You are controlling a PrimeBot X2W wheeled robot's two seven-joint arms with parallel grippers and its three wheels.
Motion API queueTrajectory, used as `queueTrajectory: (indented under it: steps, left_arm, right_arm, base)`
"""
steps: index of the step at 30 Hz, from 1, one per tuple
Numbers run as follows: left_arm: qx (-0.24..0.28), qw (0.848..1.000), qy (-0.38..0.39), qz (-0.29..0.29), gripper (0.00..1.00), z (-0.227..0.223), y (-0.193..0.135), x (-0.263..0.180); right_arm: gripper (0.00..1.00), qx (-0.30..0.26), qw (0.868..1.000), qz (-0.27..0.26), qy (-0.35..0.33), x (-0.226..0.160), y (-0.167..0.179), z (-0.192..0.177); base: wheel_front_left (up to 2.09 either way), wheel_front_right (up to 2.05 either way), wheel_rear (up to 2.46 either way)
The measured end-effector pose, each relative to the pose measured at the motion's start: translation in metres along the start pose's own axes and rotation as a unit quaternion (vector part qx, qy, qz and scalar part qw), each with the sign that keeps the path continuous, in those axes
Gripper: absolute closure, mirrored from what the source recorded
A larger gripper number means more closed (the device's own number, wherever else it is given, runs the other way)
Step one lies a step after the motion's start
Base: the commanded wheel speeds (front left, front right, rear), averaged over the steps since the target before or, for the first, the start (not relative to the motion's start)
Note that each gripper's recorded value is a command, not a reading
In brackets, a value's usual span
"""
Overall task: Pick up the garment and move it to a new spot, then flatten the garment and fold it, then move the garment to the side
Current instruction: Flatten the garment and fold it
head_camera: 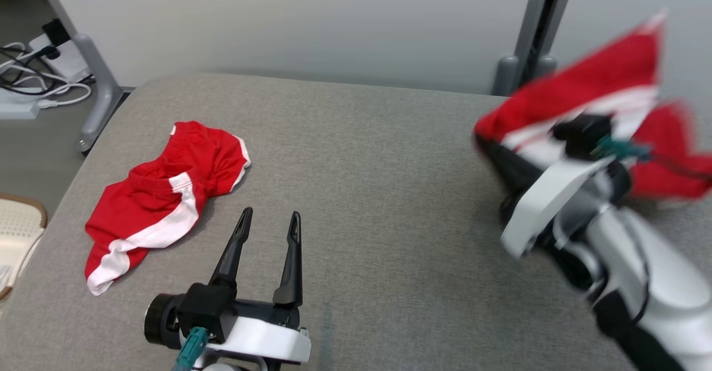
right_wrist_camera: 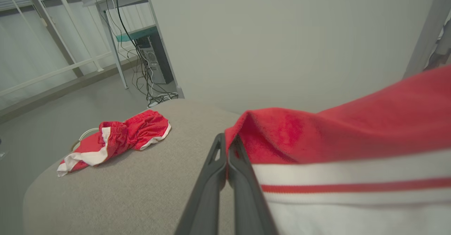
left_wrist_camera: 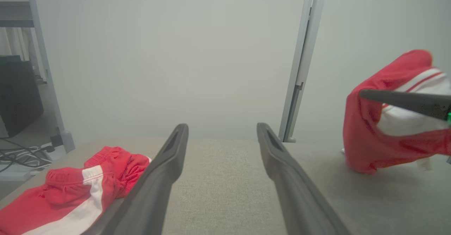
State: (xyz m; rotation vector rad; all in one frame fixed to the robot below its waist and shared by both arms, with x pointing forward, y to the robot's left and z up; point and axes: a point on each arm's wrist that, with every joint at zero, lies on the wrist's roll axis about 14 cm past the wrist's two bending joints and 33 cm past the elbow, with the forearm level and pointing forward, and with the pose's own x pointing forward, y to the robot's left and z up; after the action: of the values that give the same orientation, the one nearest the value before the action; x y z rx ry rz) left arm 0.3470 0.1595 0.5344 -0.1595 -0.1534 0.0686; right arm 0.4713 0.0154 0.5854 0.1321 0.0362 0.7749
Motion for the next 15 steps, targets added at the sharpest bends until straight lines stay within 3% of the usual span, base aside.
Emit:
queueTrajectory:
  steps: [5, 10, 11, 12, 15]
  left_arm:
    - [-0.003, 1.000, -0.023, 0.013, 0.00, 0.015, 0.008, 0.004]
    - [0.002, 0.999, -0.028, 0.028, 0.00, 0.020, 0.018, 0.004]
    - [0.003, 0.999, -0.028, 0.030, 0.00, 0.020, 0.019, 0.003]
    - [0.003, 0.999, -0.027, 0.032, 0.00, 0.019, 0.020, 0.002]
    - [0.004, 0.999, -0.024, 0.033, 0.00, 0.017, 0.021, 0.001]
  right_arm:
    - [1.00, 0.033, 0.987, 0.064, 0.145, -0.009, 0.054, -0.105]
    - [1.00, 0.037, 0.967, 0.122, 0.221, -0.022, 0.100, -0.160]
    - [0.78, 0.029, 0.963, 0.132, 0.235, -0.026, 0.106, -0.170]
    - [0.00, 0.016, 0.959, 0.142, 0.246, -0.030, 0.111, -0.177]
    - [0.00, -0.007, 0.948, 0.153, 0.281, -0.037, 0.115, -0.194]
  base:
    - [0.00, 0.00, 0.00]
    - [0.00, 0.00, 0.00]
    - [0.00, 0.00, 0.00]
    - [0.00, 0.00, 0.00]
    - [0.00, 0.00, 0.00]
